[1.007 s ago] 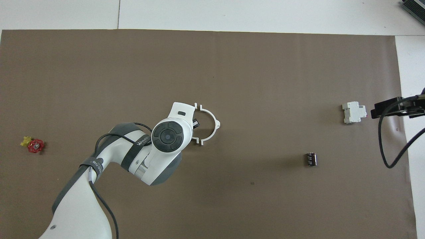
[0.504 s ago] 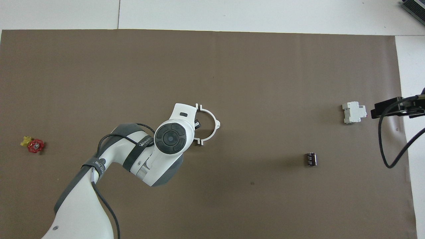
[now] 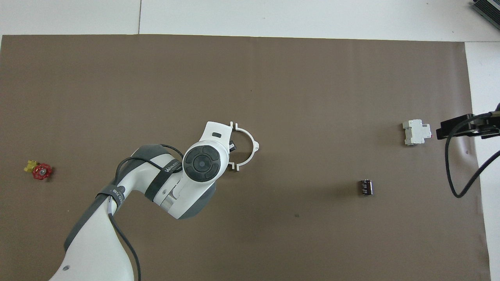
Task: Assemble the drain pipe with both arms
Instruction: 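Press the held half against the placed half to close the ring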
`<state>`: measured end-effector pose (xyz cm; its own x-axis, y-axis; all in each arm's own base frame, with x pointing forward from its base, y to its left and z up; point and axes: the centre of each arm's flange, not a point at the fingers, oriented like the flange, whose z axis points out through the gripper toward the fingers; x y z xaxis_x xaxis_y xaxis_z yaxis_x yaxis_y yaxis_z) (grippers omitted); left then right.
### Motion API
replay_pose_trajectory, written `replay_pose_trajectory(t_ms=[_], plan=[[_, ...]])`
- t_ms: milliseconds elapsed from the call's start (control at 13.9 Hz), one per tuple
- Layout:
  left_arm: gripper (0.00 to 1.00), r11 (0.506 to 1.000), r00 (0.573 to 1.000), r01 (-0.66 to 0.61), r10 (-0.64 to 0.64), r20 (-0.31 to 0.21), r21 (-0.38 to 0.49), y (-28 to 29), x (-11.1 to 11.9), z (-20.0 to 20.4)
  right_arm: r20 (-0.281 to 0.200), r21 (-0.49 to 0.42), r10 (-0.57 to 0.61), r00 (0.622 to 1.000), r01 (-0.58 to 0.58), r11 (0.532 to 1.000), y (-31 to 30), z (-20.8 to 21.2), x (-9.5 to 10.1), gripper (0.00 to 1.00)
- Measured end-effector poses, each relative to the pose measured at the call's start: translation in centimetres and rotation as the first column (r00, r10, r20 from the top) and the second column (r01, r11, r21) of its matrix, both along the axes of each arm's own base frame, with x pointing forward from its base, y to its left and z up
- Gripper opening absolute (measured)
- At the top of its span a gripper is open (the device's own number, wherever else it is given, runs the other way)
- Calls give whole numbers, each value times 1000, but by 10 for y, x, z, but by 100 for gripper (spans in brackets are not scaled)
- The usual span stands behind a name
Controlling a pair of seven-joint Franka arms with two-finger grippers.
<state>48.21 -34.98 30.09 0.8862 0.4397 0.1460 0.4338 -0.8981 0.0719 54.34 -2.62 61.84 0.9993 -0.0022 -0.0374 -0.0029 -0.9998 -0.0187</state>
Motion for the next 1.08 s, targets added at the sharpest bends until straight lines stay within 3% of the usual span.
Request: replay_pose_trajectory(t_ms=[1079], plan=[[7,1000,1000,2,-2,1,1,-4,-2,0,0,0,0,1000,0,1000,0,0,0,100]])
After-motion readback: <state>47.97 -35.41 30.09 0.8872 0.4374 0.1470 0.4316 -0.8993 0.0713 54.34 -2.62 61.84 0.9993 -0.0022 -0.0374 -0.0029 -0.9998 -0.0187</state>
